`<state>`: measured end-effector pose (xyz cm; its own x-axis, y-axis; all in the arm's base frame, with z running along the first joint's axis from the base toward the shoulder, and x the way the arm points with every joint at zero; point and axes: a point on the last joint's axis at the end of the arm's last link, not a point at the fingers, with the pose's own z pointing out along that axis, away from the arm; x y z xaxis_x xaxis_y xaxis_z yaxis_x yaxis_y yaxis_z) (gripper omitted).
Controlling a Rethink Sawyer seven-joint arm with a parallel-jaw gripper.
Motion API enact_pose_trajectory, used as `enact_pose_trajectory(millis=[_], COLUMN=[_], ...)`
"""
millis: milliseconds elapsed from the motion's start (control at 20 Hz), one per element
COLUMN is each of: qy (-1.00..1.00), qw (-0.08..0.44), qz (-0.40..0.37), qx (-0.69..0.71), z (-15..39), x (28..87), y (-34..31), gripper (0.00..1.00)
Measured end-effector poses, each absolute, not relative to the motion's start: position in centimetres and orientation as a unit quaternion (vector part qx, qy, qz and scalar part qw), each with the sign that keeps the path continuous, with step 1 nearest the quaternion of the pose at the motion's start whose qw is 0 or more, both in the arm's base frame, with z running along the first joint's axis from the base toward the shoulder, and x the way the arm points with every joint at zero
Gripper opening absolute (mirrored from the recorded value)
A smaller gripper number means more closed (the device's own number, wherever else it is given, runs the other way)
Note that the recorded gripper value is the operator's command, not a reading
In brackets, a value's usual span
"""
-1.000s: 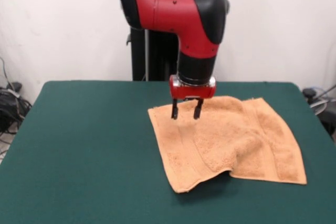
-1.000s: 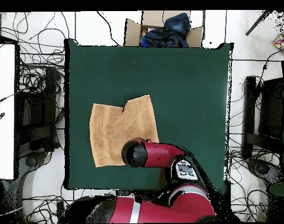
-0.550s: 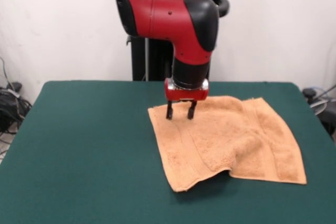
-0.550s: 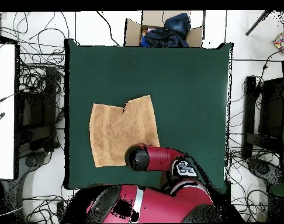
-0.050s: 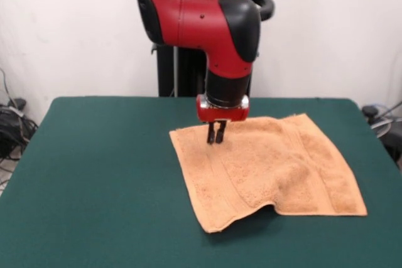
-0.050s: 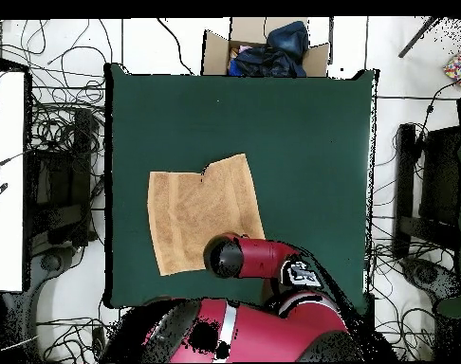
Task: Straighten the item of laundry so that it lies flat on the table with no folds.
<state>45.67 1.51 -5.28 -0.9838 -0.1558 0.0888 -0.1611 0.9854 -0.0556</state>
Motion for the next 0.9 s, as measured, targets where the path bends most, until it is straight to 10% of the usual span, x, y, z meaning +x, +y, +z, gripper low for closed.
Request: enact_pose_trajectory(millis=[900], qy=[-0.994], qw=[0.039], qz=[0.058], qx=[0.081], z=[-5.0], x=[46.0], y=[-0.3], gripper=[0.00])
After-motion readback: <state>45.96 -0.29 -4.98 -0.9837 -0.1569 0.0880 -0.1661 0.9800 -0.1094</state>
